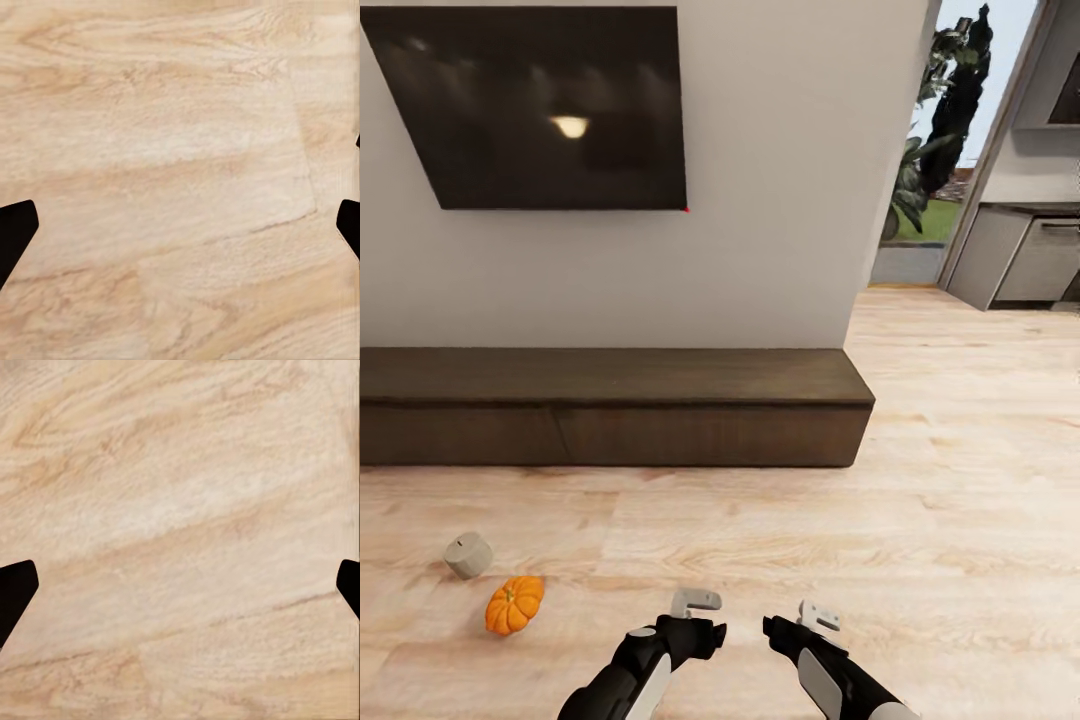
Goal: Place each of the two pumpkins and all three candles from the living room inside a cabinet in the living room (use any cabinet), then make sure every cabinet is closed, and position the cauldron so it is next to a table in the living room.
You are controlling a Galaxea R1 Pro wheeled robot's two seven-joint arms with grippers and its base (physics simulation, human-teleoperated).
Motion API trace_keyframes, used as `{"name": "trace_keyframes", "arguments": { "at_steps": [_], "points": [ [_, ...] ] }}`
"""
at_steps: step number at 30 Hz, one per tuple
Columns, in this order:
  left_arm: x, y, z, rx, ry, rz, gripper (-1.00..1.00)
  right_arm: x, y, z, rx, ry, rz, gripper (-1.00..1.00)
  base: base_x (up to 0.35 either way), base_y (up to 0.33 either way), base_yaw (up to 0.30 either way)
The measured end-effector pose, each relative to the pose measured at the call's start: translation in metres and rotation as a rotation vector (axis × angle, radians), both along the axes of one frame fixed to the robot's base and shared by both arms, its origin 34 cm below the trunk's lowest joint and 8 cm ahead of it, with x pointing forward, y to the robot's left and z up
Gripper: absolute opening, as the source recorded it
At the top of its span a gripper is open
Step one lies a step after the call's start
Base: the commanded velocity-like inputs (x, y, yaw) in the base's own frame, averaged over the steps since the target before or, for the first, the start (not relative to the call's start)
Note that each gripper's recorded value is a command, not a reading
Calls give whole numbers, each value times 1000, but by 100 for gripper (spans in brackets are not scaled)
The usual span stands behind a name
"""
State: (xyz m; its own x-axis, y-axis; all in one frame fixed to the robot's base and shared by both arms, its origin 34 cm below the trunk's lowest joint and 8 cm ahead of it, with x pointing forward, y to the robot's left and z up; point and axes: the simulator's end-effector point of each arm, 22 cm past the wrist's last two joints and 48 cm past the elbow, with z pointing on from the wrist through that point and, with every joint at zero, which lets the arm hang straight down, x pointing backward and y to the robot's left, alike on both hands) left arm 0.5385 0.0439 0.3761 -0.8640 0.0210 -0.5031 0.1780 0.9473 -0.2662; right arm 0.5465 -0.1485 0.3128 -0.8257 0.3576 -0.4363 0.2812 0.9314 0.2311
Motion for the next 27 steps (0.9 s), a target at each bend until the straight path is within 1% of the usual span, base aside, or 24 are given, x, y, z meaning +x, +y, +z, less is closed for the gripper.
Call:
{"name": "trace_keyframes", "arguments": {
  "at_steps": [6,11,13,15,17,20,23,25,27],
  "points": [
    [0,0,0,0,1,0,100,-6,0,-4,-5,13,8,100,307,-35,-12],
    [0,0,-1,0,1,0,100,-15,-2,-10,-13,35,15,100,98,-3,-1],
    [-8,13,-11,18,18,16,100,-23,10,-13,9,55,29,100,0,0,0],
    [-12,22,-14,26,25,26,100,-30,19,-15,33,74,32,100,0,0,0],
    [-14,28,-16,31,24,27,100,-30,21,-15,52,80,27,100,0,0,0],
    [-28,40,-28,54,39,25,100,-39,23,-19,67,106,35,100,0,0,0],
    [-41,52,-39,62,59,34,100,-48,26,-24,80,132,49,100,2,0,0],
    [-51,50,-44,62,68,28,100,-55,28,-26,89,150,57,100,21,0,0],
    [-45,42,-38,40,51,32,100,-57,29,-27,77,150,68,100,0,0,0]
  ]
}}
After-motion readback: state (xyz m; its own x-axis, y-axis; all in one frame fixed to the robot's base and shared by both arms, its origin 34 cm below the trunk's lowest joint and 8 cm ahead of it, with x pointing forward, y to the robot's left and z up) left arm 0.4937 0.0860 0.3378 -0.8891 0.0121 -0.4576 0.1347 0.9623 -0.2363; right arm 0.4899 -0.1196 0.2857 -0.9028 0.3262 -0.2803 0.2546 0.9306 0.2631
